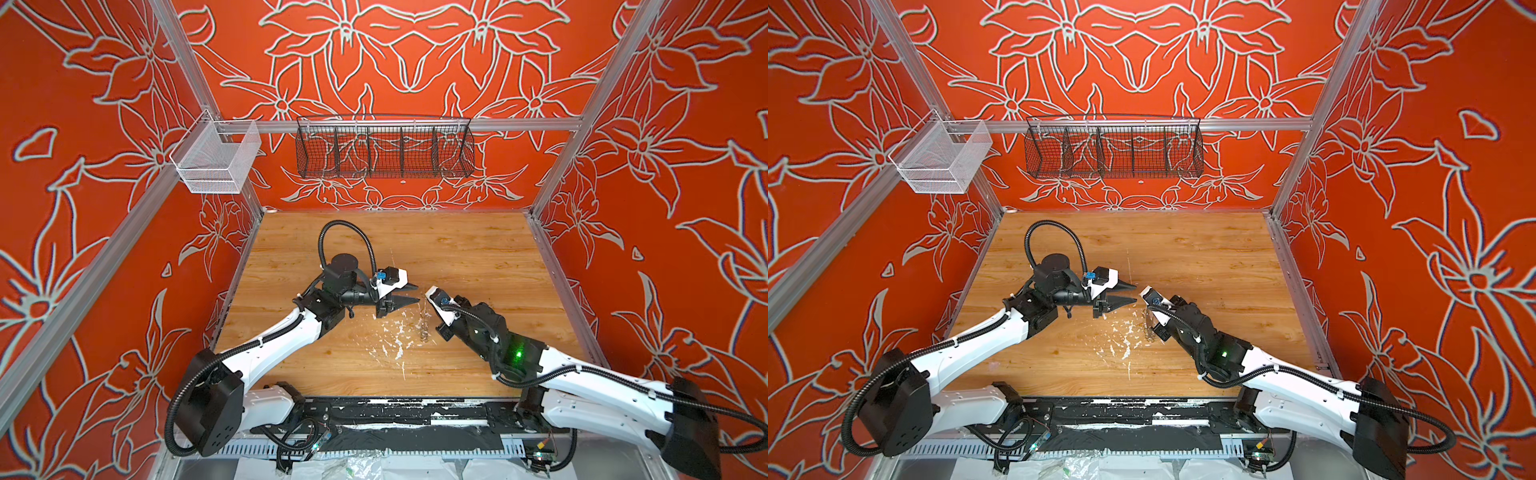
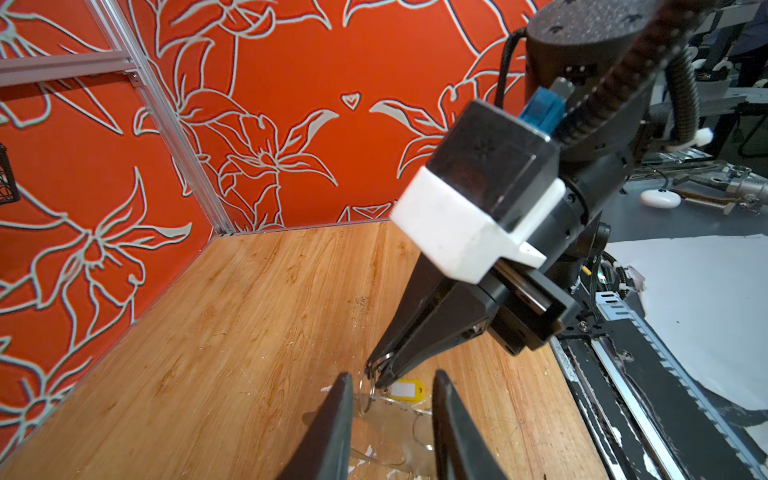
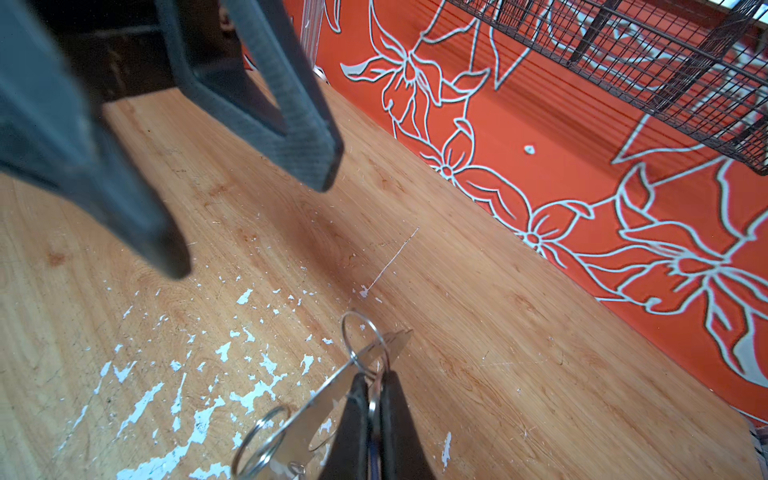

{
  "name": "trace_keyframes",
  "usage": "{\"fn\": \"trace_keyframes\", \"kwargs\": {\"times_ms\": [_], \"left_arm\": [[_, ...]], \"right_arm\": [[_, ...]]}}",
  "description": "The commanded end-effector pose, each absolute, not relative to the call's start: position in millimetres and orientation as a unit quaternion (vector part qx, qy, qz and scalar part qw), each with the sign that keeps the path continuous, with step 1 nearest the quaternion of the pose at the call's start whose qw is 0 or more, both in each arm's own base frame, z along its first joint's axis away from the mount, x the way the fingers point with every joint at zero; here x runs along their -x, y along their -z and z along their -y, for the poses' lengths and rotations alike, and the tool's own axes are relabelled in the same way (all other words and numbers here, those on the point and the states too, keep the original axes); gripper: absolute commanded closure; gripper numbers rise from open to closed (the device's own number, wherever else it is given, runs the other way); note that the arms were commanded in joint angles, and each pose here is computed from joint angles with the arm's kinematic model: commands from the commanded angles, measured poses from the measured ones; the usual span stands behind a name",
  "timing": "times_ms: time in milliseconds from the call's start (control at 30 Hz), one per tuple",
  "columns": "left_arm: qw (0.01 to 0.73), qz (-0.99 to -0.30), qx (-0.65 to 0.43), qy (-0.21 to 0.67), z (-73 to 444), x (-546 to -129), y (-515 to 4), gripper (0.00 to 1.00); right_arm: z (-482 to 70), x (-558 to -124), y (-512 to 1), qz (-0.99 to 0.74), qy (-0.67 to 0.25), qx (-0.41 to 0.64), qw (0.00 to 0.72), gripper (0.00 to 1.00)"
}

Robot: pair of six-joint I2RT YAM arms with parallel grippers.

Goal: Put the keys on the keyring

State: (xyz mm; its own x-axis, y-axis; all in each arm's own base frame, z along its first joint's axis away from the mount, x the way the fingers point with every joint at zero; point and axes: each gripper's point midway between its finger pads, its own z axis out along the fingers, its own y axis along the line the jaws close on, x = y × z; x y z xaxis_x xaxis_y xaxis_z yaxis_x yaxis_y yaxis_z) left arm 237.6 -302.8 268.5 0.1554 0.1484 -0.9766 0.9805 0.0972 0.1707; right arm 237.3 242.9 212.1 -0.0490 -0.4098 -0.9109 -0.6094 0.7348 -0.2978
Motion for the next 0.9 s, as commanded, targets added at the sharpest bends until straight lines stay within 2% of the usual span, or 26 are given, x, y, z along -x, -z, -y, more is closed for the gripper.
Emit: {"fn": "trace_keyframes", "kwargs": {"times_ms": [0, 333, 867], "left_arm": [[0.525, -0.518, -0.547, 0.397, 306, -233, -266, 0.68], [0.519, -0.521, -0.555, 0.389, 308, -231, -264, 0.69], [0.522, -0.507, -0.573, 0.377, 306, -222, -267, 0.70]], "right_arm": [[-250, -237, -226, -0.701, -0.098, 0.354, 0.611, 1.00], [-247, -228, -237, -0.672, -0.126, 0.347, 0.641, 1.00], [-251, -227, -238, -0.673, -0.135, 0.351, 0.637, 1.00]]}}
